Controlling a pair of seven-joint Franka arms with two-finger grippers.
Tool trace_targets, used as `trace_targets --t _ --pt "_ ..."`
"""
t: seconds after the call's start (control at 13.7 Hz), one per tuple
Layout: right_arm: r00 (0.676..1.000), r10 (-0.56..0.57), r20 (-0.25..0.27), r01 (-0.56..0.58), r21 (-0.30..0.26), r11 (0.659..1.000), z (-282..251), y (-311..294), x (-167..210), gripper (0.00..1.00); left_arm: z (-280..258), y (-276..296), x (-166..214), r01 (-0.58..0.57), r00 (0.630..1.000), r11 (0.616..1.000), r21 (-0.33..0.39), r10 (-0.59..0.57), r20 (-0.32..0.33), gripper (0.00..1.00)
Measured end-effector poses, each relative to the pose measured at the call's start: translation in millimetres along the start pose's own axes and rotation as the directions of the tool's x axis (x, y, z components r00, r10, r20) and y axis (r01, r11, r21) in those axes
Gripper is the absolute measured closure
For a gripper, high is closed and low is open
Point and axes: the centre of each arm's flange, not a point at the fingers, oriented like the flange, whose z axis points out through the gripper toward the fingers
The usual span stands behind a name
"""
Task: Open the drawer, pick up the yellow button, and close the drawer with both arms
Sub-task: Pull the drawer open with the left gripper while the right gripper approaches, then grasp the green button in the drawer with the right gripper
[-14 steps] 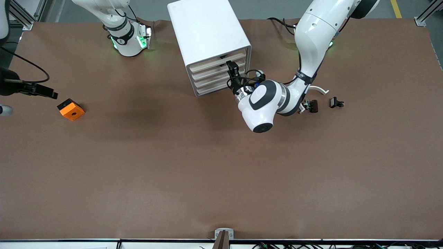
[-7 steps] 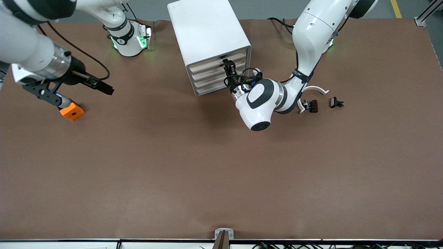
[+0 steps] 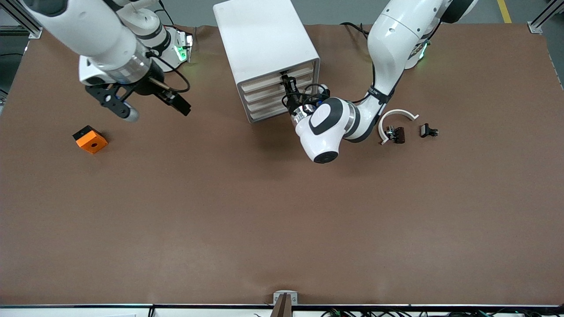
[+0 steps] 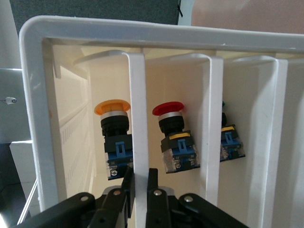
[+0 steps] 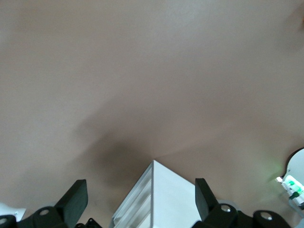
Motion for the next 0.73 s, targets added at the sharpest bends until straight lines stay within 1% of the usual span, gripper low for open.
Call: trace_targets --t 0.22,0.37,0.59,0.73 --pt "1.0 0.019 -0.001 -0.019 -0.003 1.0 5.7 -11.3 -18.5 0.0 -8.5 1.8 2.7 0.01 1.0 1.0 -0.007 -0.01 0.013 0.86" --pt "1.0 0.021 -0.003 -0.021 0.0 1.0 6.1 -13.6 -22.7 0.0 -28.7 3.4 9.4 0.026 0.999 0.999 -0.029 -0.025 0.042 0.86" --pt "0.999 0.043 -0.006 -0.043 0.008 0.999 6.0 -14.8 -22.0 0.0 -81.9 2.7 23.7 0.067 0.991 0.993 -0.093 -0.055 0.121 0.86" --pt "0.997 0.074 -0.012 -0.074 0.025 0.997 6.9 -21.8 -31.1 0.0 -114.9 3.4 35.0 0.075 0.983 0.99 -0.121 -0.053 0.178 0.86"
